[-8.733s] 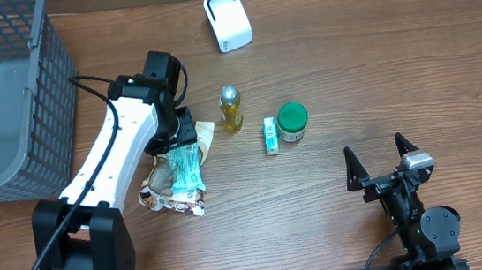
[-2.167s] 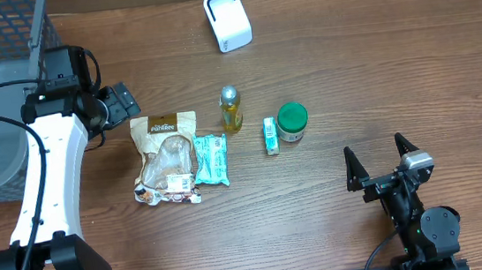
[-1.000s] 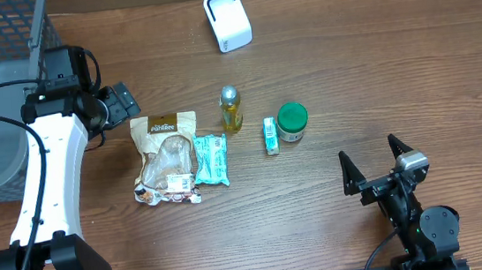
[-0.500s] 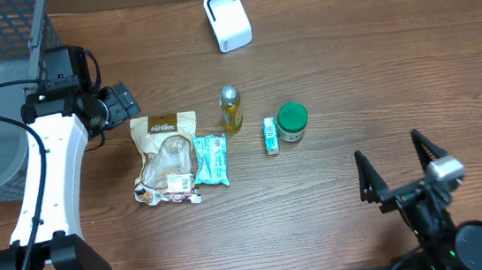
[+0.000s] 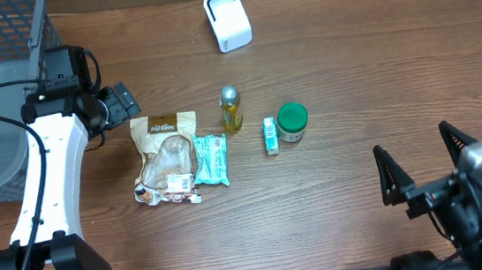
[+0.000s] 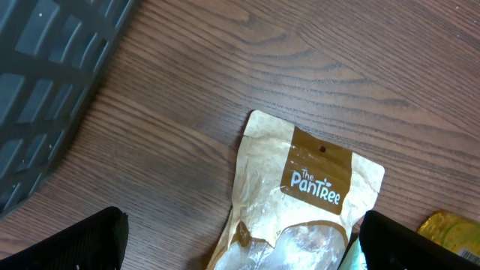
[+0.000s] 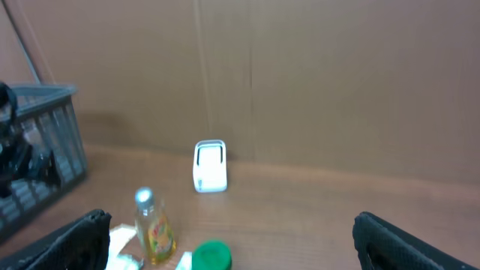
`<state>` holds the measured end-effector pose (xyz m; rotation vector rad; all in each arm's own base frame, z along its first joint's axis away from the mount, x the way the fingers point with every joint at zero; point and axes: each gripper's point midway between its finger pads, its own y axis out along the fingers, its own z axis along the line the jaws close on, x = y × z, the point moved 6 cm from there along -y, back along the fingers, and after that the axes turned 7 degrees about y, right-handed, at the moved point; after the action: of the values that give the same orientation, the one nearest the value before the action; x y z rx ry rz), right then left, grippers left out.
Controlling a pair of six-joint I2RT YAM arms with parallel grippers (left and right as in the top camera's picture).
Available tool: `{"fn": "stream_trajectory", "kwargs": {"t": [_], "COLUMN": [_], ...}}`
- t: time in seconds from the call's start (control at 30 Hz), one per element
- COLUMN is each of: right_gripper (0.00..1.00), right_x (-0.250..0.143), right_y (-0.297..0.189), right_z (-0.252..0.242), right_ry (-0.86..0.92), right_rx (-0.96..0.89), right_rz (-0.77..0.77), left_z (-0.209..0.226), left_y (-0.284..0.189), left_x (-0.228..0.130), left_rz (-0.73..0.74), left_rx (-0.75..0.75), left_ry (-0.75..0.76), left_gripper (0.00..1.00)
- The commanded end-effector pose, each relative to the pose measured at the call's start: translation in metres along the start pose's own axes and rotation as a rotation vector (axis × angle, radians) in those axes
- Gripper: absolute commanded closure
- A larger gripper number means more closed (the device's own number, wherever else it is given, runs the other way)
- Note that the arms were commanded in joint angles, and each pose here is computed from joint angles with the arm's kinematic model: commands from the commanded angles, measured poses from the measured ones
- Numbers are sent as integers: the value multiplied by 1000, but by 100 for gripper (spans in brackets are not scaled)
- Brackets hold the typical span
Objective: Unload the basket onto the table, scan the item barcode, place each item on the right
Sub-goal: 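Raise the right arm and swing its gripper toward the green-capped jar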
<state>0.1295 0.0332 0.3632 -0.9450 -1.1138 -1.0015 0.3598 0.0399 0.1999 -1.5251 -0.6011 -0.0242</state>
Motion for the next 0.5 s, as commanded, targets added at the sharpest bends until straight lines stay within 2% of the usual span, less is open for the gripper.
{"fn": "stream_trajectory", "kwargs": {"t": [0.0, 0.2, 0.47], "right_gripper": [0, 0, 0], "right_x": [20, 42, 43], "right_y": [0, -3, -3], "right_z": [5, 12, 16], "right_ry": [-34, -21, 15], "right_rx": [7, 21, 53], "right_rz": [29, 96, 103], "left_z": [-2, -2, -2], "left_y": [-7, -7, -7], "left_x": [4, 4, 4], "left_rz": [-22, -22, -22], "left_rx": [-11, -11, -11], "left_ry": [8, 8, 8], "left_gripper": [1, 1, 0]}}
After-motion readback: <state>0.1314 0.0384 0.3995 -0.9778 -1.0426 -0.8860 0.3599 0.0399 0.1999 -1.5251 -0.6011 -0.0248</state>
